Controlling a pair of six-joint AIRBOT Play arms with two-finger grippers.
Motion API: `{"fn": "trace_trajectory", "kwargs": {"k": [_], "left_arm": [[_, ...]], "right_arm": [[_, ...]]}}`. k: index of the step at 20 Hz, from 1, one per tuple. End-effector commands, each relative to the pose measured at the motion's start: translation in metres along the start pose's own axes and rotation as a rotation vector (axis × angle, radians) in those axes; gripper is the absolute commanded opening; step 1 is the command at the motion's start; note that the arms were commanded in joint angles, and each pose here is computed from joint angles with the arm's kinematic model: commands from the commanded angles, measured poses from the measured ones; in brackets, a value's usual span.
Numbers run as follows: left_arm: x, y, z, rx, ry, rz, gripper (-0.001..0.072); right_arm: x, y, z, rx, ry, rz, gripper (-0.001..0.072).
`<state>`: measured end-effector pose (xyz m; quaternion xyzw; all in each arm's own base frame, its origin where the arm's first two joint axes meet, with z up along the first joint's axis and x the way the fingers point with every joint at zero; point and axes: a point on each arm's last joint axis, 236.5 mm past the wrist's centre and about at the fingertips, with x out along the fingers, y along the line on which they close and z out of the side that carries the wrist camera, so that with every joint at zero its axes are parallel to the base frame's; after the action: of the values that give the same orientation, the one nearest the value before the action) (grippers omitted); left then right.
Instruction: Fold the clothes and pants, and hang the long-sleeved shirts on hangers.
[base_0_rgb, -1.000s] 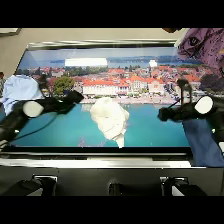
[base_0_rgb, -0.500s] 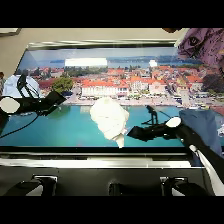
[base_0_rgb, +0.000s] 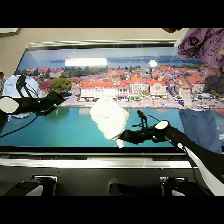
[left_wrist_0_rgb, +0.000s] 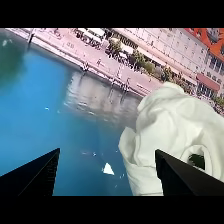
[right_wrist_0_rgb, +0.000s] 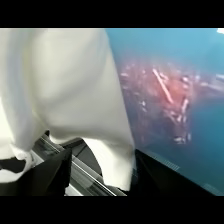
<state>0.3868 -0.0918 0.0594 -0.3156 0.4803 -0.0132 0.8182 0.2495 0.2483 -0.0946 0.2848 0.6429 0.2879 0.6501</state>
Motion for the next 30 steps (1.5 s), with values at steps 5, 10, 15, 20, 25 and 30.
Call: {"fn": "trace_trajectory", "kwargs": {"k": [5, 10, 15, 20, 25, 30], "left_arm": [[0.010, 0.002, -0.004, 0.011, 0.030, -0.002, 0.0665], [0.053, -0.018, -0.024, 0.051, 0.120, -0.089, 0.0663], [0.118, -0.042, -0.043, -0.001, 0.150, -0.178, 0.0659], [0.160, -0.051, -0.078, -0.045, 0.245, -0.221, 0.0496], [0.166, -0.050, -0.087, -0.048, 0.266, -0.214, 0.0481], [0.149, -0.057, -0.059, -0.059, 0.211, -0.248, 0.0016]], "right_arm": [[0.009, -0.002, 0.001, -0.030, 0.004, 0.026, 0.0030], [-0.016, 0.025, -0.004, -0.091, -0.011, 0.037, 0.0029], [-0.044, 0.024, -0.006, -0.111, -0.059, -0.069, 0.0029], [-0.049, 0.023, -0.006, -0.101, -0.069, -0.089, 0.0029], [-0.050, 0.018, -0.007, -0.090, -0.065, -0.110, 0.0029], [-0.060, 0.015, 0.006, -0.102, -0.098, -0.168, 0.0028]]}}
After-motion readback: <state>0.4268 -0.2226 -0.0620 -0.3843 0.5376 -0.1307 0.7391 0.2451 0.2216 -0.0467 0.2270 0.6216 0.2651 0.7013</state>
